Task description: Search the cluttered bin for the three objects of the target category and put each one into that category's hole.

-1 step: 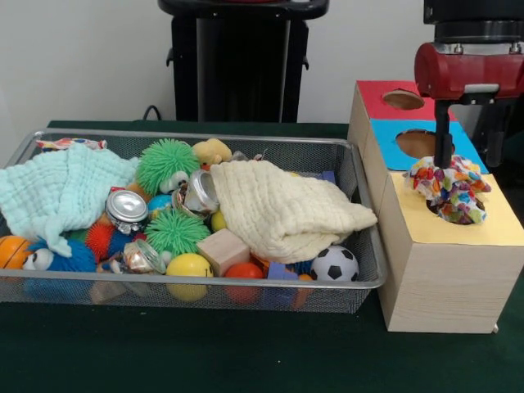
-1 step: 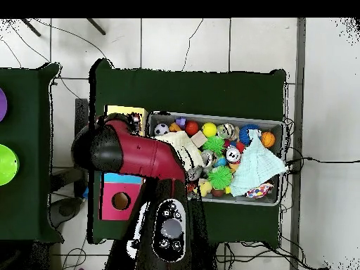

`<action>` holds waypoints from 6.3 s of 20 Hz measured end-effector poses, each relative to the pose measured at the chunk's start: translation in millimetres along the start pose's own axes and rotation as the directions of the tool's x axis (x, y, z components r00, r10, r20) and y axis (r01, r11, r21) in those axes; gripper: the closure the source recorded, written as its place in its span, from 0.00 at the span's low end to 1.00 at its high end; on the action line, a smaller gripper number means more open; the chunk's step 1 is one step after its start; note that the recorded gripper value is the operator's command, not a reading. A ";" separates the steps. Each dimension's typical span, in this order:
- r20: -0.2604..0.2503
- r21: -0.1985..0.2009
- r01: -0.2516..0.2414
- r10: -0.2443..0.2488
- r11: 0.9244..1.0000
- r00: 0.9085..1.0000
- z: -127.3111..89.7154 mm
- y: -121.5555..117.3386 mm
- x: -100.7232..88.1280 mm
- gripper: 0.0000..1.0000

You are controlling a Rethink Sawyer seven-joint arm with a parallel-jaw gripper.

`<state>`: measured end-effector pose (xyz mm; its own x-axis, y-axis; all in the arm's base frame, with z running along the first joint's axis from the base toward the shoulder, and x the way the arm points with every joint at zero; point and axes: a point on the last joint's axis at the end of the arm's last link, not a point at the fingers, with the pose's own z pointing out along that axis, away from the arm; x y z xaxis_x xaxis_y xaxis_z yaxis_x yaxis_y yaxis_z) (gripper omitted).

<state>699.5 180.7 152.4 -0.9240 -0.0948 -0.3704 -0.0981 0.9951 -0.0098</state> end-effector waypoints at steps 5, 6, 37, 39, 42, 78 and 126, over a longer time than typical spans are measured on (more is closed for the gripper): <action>-0.013 -0.008 -0.012 0.012 1.000 1.000 -0.7 0.0 0.2 0.00; -0.018 -0.010 -0.014 0.014 1.000 1.000 -0.8 0.2 0.5 0.00; -0.305 -0.105 -0.046 0.012 0.993 0.952 5.4 4.6 36.0 1.00; -0.308 -0.104 -0.049 0.015 0.993 0.951 7.3 2.7 37.2 1.00; -0.317 -0.102 -0.055 0.020 0.993 0.948 11.2 -0.8 40.2 1.00; -0.398 -0.152 -0.095 0.027 0.984 0.917 25.8 -3.1 63.1 1.00; -0.223 -0.188 -0.135 0.092 0.973 0.970 22.9 -16.0 4.9 1.00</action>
<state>705.0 164.9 129.4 -0.9881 -0.0064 -0.1534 -0.0398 0.9757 0.2152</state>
